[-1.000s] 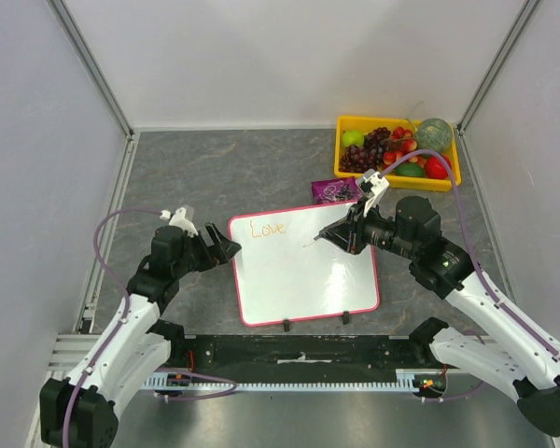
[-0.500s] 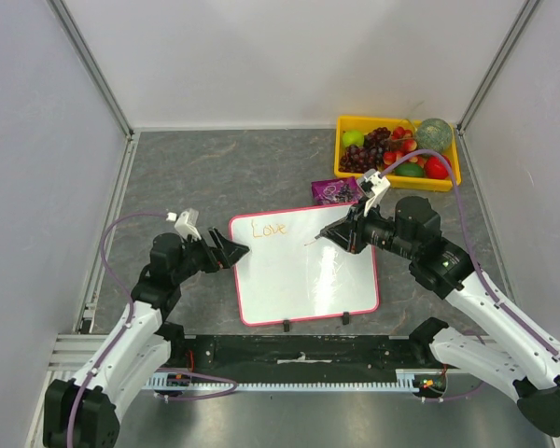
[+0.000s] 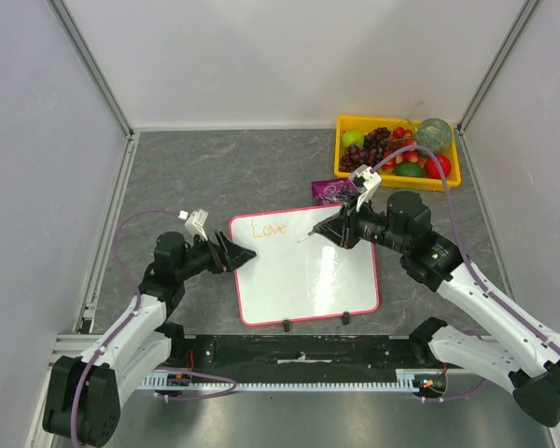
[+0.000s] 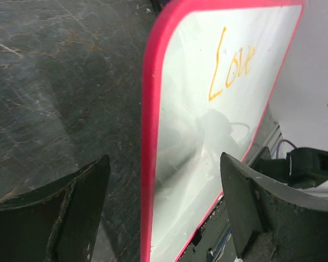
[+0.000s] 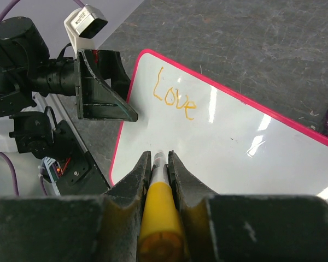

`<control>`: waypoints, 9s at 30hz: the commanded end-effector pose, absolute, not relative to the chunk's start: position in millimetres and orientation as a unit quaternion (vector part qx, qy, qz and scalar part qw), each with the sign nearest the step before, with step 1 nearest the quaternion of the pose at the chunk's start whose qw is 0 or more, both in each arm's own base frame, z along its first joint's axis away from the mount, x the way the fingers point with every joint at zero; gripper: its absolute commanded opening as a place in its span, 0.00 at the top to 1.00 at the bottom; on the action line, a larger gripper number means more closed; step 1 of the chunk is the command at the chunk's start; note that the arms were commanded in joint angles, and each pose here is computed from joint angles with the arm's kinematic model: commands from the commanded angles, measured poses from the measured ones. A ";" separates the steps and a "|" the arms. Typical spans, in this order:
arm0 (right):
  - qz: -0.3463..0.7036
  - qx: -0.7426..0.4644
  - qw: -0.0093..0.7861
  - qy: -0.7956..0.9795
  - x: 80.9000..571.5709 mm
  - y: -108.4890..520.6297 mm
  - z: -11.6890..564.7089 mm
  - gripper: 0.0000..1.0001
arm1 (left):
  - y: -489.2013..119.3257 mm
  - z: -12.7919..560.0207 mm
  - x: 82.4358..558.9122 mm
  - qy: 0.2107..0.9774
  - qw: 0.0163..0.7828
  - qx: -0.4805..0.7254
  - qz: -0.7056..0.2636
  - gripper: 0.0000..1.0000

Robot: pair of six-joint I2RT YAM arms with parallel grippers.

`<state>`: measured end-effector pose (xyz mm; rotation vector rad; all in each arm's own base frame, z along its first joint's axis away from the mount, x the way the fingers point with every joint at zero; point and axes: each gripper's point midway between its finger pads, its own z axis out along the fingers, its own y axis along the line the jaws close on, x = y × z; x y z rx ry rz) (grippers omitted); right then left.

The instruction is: Write a sentence on the whiteboard

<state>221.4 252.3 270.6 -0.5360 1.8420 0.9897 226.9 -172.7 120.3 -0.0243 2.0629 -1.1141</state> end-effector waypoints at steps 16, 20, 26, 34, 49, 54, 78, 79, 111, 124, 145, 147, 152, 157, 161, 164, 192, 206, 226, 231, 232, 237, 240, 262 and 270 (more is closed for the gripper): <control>0.422 -0.225 0.505 0.719 232.3 262.8 297.1 1.00 | -200.1 120.5 202.5 0.744 0.392 0.138 -0.524 0.51; 0.418 -0.225 0.505 0.721 233.6 262.4 293.8 1.00 | -198.3 118.3 202.0 0.747 0.395 0.137 -0.517 0.62; 0.408 -0.226 0.512 0.722 236.6 260.0 293.8 1.00 | -198.2 118.1 197.1 0.743 0.396 0.138 -0.522 0.87; 0.380 -0.217 0.531 0.726 246.4 254.9 296.4 1.00 | -199.1 117.7 194.8 0.742 0.391 0.139 -0.526 0.98; 0.336 -0.205 0.587 0.708 254.2 275.2 308.6 1.00 | -199.5 118.2 193.7 0.740 0.392 0.140 -0.529 0.98; 0.326 -0.198 0.592 0.710 261.7 276.6 303.7 1.00 | -199.1 117.6 193.7 0.740 0.392 0.139 -0.528 0.98; 0.283 -0.175 0.597 0.730 261.6 252.4 279.9 1.00 | -199.6 116.4 194.2 0.741 0.389 0.138 -0.530 0.98; 0.281 -0.175 0.596 0.732 262.1 251.6 277.6 1.00 | -199.6 116.6 194.3 0.741 0.389 0.138 -0.530 0.98; 0.274 -0.151 0.591 0.744 263.8 246.0 252.0 1.00 | -201.3 116.8 192.0 0.737 0.385 0.144 -0.537 0.98; 0.272 -0.164 0.571 0.757 253.0 241.0 233.2 1.00 | -202.0 117.4 191.4 0.736 0.385 0.146 -0.538 0.98; 0.271 -0.168 0.577 0.752 257.3 245.0 241.9 1.00 | -203.2 117.3 191.0 0.735 0.384 0.148 -0.538 0.98; 0.273 -0.166 0.579 0.750 257.2 244.7 244.6 1.00 | -203.2 116.9 191.0 0.735 0.384 0.149 -0.538 0.98; 0.281 -0.161 0.587 0.742 258.1 246.0 255.4 1.00 | -203.2 117.3 191.0 0.735 0.385 0.149 -0.538 0.98; 0.279 -0.158 0.591 0.740 264.0 249.5 258.2 1.00 | -203.9 117.5 190.2 0.734 0.384 0.151 -0.539 0.98; 0.272 -0.148 0.597 0.740 269.5 248.9 260.9 1.00 | -203.8 117.4 189.8 0.734 0.384 0.151 -0.539 0.98; 0.266 -0.143 0.600 0.741 271.5 247.1 263.1 1.00 | -203.2 117.0 190.5 0.735 0.385 0.150 -0.538 0.98; 0.279 -0.168 0.557 0.764 248.2 242.8 225.2 1.00 | -204.2 117.5 190.0 0.734 0.384 0.152 -0.539 0.98; 0.263 -0.136 0.594 0.748 268.4 242.0 251.3 1.00 | -204.9 118.0 189.3 0.733 0.385 0.155 -0.539 0.98; 0.236 -0.125 0.601 0.753 275.6 234.1 254.4 1.00 | -205.7 118.1 188.3 0.732 0.384 0.157 -0.539 0.98; 0.238 -0.134 0.586 0.763 267.2 231.0 239.5 1.00 | -205.8 118.2 189.0 0.733 0.385 0.157 -0.539 0.98; 0.238 -0.136 0.583 0.765 265.8 230.9 237.2 1.00 | -205.6 118.4 189.2 0.732 0.386 0.158 -0.539 0.98; 0.249 -0.146 0.572 0.768 257.7 231.7 227.4 1.00 | -205.8 118.3 189.4 0.732 0.385 0.157 -0.539 0.98; 0.254 -0.152 0.563 0.772 253.7 233.3 220.6 1.00 | -205.7 117.9 189.7 0.733 0.386 0.157 -0.538 0.98; 0.213 -0.116 0.607 0.757 280.8 226.5 257.7 1.00 | -206.1 118.3 189.1 0.732 0.385 0.158 -0.539 0.98; 0.206 -0.116 0.602 0.763 275.9 220.1 249.8 1.00 | -206.2 118.3 189.3 0.733 0.384 0.158 -0.539 0.98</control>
